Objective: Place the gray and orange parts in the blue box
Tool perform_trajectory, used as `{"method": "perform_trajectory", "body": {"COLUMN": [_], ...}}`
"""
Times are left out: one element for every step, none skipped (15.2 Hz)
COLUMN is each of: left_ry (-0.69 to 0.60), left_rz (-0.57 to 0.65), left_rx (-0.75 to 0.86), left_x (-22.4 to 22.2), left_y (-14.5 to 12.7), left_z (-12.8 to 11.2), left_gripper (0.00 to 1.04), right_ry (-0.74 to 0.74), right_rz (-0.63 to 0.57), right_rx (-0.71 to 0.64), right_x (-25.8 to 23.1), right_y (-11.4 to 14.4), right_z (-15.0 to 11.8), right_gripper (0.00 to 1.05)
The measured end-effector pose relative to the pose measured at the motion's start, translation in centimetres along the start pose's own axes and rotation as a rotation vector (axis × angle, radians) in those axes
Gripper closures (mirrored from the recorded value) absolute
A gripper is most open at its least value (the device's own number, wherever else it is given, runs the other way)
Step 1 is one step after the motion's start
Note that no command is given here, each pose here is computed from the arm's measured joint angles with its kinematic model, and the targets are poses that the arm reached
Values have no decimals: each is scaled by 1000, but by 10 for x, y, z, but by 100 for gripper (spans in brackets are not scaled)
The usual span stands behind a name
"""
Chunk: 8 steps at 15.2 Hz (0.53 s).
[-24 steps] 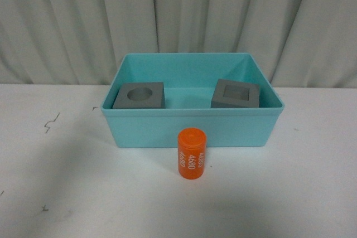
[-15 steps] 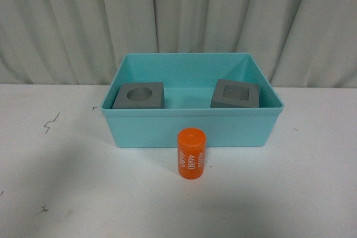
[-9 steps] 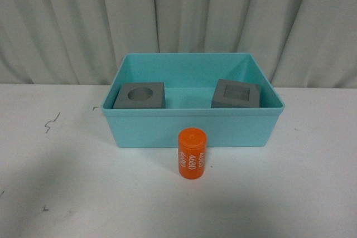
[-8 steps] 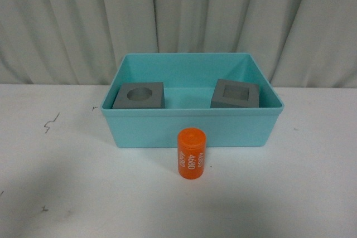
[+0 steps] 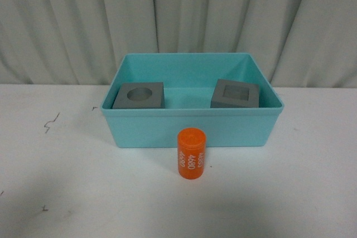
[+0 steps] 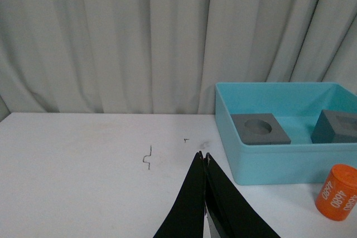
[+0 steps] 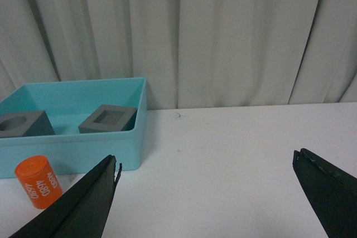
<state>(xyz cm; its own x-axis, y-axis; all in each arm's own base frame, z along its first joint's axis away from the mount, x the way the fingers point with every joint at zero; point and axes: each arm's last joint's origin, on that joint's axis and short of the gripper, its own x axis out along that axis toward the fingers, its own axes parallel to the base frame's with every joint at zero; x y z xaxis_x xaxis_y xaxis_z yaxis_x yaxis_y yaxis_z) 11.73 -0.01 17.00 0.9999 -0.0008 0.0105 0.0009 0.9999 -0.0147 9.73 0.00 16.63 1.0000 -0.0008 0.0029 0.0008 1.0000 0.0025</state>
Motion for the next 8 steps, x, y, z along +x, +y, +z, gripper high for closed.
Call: {"method": "perform_trajectory", "body": {"left_ry": [2,3,-2,-2,1,1,-1,0], "left_rz": [0,0,0,0,0,0,0,0], "left_rx": [0,0,0,0,0,0,0,0], "left_x": [-1,-2,-3,-5,-6,-7,-8,-9], "left_y": [0,0,0,0,0,0,0,0], "left_z": [0,0,0,0,0,0,0,0], "left_gripper": [103,103,103,103,103,103,103,103], "right_ry": [0,0,0,0,0,0,0,0], "right_rz": [0,0,0,0,0,0,0,0], "right_rx": [0,0,0,0,0,0,0,0], "right_x": [0,0,0,0,0,0,0,0], "right_y": [0,0,0,0,0,0,0,0], "right_z": [0,0,0,0,0,0,0,0], "right_gripper": [6,6,6,6,6,6,6,6]}}
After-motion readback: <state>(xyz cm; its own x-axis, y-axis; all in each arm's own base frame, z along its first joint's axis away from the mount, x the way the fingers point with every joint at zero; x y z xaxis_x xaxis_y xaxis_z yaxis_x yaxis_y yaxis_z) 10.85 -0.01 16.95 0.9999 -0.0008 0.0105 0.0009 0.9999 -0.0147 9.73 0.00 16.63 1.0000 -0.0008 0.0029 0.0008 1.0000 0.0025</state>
